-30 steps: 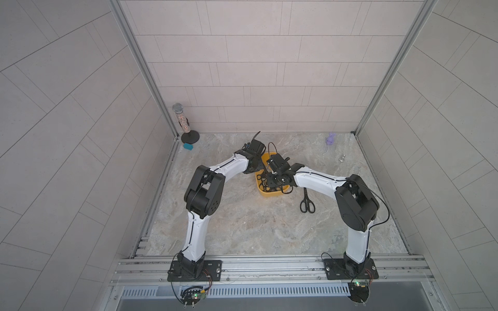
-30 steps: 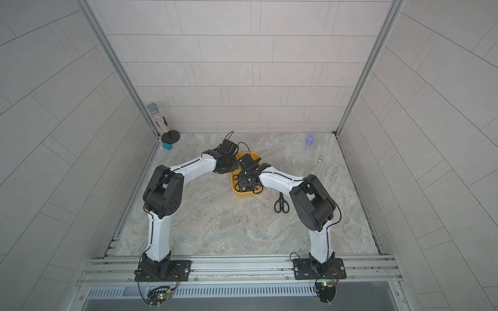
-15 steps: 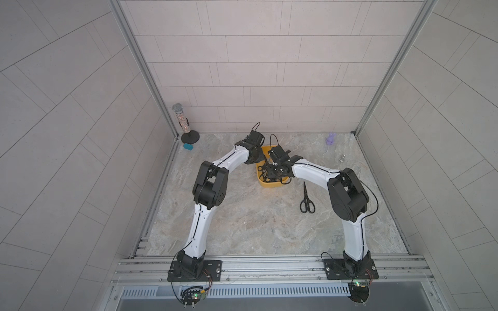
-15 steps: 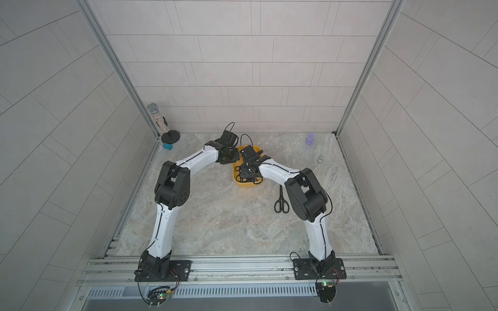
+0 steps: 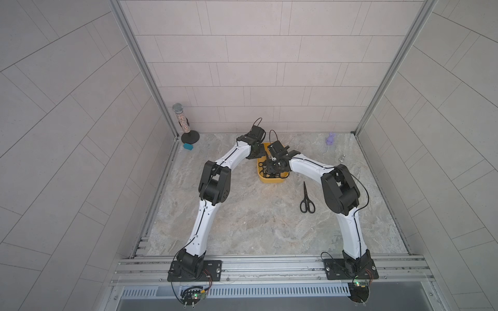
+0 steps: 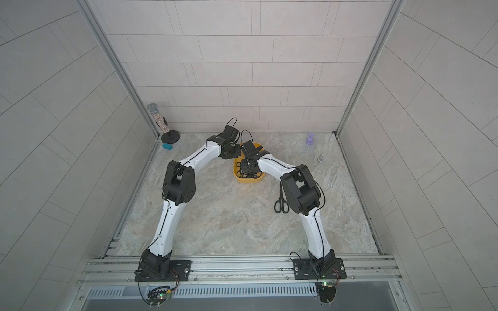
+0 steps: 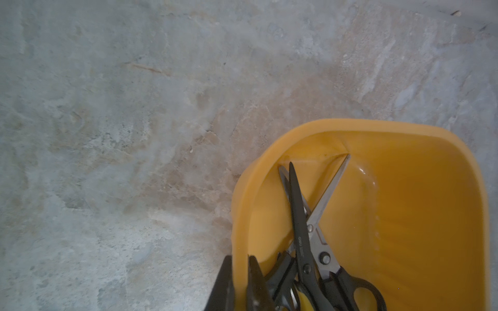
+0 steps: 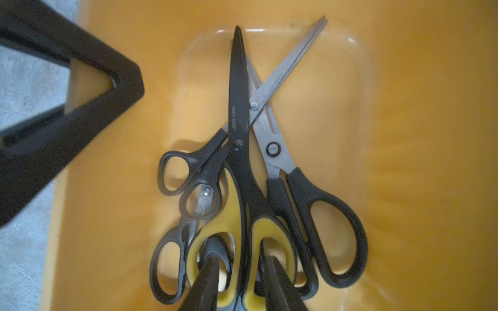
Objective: Take the scissors out of the storage box
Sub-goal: Pick up the scissors from the storage box.
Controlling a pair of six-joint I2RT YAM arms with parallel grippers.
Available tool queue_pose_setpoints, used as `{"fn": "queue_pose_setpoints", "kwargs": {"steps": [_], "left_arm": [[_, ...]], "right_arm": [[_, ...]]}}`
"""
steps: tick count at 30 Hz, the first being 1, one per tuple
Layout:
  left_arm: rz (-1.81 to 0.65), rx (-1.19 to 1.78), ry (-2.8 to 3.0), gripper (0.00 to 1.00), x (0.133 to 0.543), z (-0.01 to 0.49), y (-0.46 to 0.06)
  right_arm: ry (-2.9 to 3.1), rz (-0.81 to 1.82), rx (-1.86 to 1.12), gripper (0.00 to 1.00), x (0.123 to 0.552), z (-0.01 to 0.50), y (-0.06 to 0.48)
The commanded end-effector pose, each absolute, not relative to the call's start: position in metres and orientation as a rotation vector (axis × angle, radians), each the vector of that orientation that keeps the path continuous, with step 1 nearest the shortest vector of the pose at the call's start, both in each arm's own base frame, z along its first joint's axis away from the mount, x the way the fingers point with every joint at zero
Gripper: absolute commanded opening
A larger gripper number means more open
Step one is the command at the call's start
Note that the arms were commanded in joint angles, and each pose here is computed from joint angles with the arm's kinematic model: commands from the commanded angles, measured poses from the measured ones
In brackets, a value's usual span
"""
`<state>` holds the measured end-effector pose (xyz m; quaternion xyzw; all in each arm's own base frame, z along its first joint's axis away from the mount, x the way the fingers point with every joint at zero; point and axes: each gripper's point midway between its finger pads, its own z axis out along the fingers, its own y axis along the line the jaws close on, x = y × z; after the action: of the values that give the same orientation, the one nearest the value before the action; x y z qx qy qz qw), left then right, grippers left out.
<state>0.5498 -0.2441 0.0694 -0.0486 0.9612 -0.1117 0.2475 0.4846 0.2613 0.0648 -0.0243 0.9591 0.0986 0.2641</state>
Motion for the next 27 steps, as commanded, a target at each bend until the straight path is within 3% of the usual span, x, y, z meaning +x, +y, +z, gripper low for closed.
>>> {"fn": "queue_pose_setpoints", "kwargs": {"steps": [1, 12, 27], "left_arm": [[-0.299, -0.134, 2.608, 0.00, 0.555, 0.077, -0.241], [-0.307, -0.156, 2.616, 0.00, 0.555, 0.075, -0.239], [-0.323, -0.170, 2.612, 0.00, 0.557, 0.075, -0.238]], "right_arm": [[2.636, 0.227, -0.082, 0.34, 0.483, 0.053, 0.259], [2.683, 0.210, -0.072, 0.32, 0.479, 0.035, 0.258], [2.693, 0.231, -0.039, 0.05, 0.484, 0.031, 0.260]]}}
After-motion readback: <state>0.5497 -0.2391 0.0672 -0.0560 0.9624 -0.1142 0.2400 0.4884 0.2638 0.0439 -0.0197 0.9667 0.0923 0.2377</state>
